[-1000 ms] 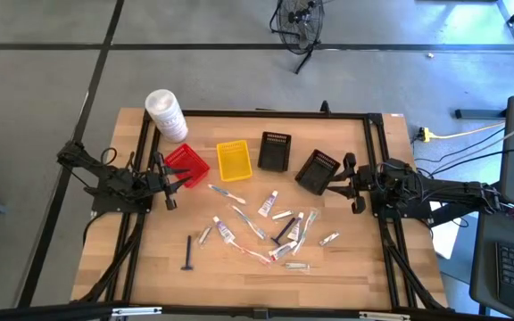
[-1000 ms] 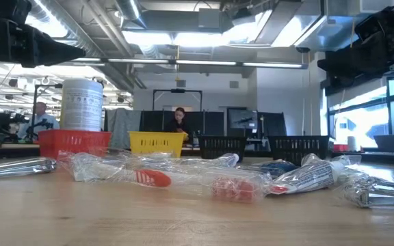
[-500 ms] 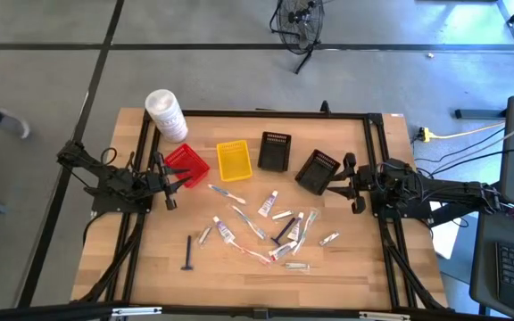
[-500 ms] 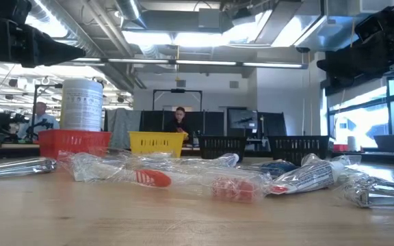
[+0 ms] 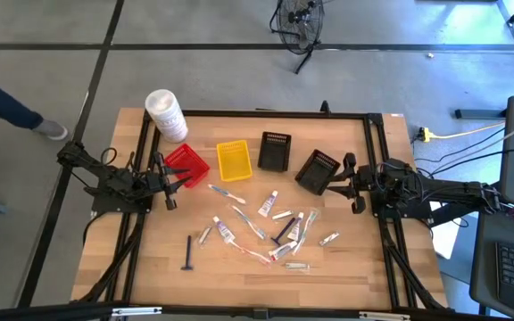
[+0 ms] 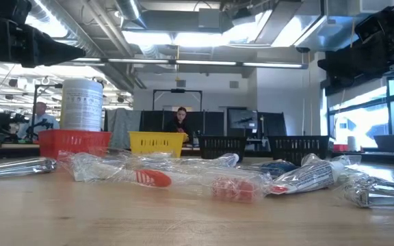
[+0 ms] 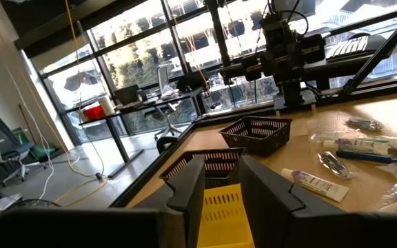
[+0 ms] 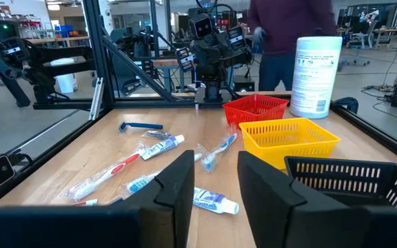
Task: Pick & Place Travel size toiletries
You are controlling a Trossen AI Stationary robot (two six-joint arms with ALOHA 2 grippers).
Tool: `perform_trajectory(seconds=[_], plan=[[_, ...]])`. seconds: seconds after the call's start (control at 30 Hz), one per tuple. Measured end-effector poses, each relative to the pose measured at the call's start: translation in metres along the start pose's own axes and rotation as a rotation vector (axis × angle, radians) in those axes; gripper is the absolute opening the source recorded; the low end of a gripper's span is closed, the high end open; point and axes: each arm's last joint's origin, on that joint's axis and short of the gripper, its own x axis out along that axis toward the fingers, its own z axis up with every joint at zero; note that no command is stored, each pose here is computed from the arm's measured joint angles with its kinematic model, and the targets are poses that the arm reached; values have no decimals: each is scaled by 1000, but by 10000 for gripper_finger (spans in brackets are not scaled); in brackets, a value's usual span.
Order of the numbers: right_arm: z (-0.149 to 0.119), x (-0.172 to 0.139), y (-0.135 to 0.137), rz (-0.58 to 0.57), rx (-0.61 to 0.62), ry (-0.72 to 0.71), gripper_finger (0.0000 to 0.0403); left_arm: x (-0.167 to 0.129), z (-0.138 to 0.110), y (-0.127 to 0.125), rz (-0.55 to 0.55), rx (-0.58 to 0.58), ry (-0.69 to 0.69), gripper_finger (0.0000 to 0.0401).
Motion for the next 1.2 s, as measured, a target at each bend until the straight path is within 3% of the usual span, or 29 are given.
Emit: perform_trajectory(seconds=[0.47, 1.2], plan=[[0, 0, 0, 0, 0, 0, 98, 0, 0, 0, 0, 0, 0, 88], [0, 0, 0, 0, 0, 0, 137, 0, -1, 2, 75, 0, 25, 88]])
